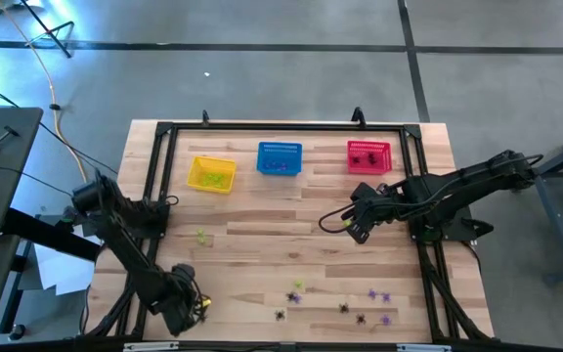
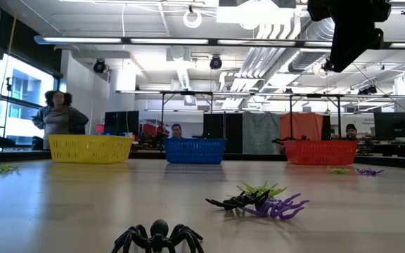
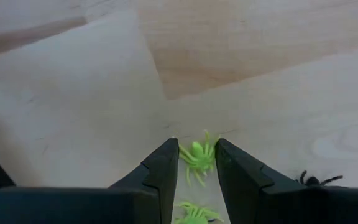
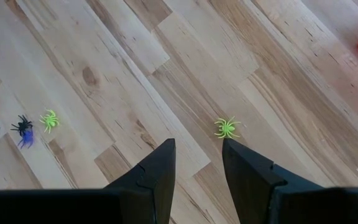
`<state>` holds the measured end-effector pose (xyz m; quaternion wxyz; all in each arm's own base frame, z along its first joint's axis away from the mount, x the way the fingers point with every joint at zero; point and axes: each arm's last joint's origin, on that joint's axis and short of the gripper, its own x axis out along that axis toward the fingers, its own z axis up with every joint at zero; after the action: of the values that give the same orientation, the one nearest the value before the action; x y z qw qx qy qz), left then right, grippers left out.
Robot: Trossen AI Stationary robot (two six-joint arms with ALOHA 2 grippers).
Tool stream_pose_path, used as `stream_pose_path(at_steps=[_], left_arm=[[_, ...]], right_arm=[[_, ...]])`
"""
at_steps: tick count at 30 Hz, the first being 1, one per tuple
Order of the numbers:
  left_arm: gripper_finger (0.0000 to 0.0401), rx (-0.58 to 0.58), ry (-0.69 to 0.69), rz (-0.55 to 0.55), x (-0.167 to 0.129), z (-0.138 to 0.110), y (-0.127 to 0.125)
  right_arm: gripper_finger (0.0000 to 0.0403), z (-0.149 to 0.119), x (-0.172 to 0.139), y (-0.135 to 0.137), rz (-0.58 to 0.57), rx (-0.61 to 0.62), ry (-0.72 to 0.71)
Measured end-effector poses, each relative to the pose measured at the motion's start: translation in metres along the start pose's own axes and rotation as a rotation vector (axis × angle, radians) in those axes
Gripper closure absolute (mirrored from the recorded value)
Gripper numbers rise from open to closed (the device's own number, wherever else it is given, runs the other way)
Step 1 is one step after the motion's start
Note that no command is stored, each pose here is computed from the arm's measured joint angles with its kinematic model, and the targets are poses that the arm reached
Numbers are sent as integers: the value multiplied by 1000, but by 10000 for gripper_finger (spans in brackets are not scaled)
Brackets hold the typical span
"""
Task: Sort Halloween decoration
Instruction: Put the green spider toy into the yellow bin
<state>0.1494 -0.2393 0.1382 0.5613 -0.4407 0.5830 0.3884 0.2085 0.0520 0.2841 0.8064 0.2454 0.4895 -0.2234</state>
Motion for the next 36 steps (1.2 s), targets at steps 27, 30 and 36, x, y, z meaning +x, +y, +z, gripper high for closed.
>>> stream_pose_path(at_steps=[27,30,36], left_arm=[[400,93,-49,94,7,-1,-5],[401,115,-80,104,-2,-2,-11],[400,140,-122,152,-22,1,-19]], right_arm=[[273,0,0,0,1,0,0],[273,0,0,0,1,0,0],[273,0,0,0,0,0,0]])
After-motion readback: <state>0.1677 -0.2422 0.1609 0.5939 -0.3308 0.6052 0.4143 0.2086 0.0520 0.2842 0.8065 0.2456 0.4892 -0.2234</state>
